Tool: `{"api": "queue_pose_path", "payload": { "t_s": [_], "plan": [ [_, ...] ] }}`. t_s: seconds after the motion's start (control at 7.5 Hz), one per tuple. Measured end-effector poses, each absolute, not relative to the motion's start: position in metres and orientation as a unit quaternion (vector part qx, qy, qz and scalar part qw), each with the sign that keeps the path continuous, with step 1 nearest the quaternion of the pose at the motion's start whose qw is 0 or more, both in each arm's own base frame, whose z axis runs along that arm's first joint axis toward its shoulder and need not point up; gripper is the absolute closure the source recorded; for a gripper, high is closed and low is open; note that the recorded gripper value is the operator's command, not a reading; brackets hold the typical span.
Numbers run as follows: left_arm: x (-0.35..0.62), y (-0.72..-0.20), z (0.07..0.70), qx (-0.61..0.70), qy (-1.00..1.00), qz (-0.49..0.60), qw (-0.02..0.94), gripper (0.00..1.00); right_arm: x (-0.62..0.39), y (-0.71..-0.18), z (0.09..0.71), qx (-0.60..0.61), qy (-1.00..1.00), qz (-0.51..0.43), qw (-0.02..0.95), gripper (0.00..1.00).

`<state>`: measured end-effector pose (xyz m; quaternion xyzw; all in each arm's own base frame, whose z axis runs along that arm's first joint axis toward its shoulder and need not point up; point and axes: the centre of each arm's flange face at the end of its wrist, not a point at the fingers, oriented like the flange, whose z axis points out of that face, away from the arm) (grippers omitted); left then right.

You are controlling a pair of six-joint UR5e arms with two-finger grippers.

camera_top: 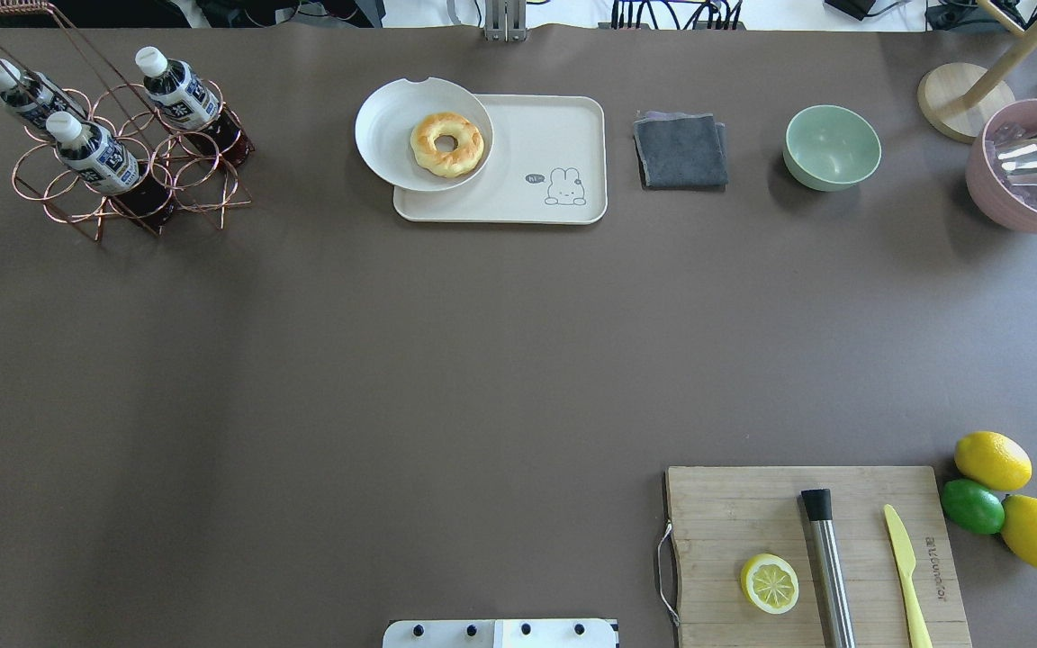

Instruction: Place tea on tray

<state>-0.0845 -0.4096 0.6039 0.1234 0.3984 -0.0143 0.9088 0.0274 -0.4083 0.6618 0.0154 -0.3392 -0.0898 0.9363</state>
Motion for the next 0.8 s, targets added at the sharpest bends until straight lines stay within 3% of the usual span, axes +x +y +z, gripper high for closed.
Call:
{"api": "queue_pose_path", "payload": {
  "t_s": [0.8],
  "plan": [
    [-0.087, -0.428, 0.578, 0.210, 0.390, 0.021, 0.896, 0.02, 0.030, -0.432, 0.617, 0.148, -0.357, -0.110, 0.916, 0.00]
  ]
}}
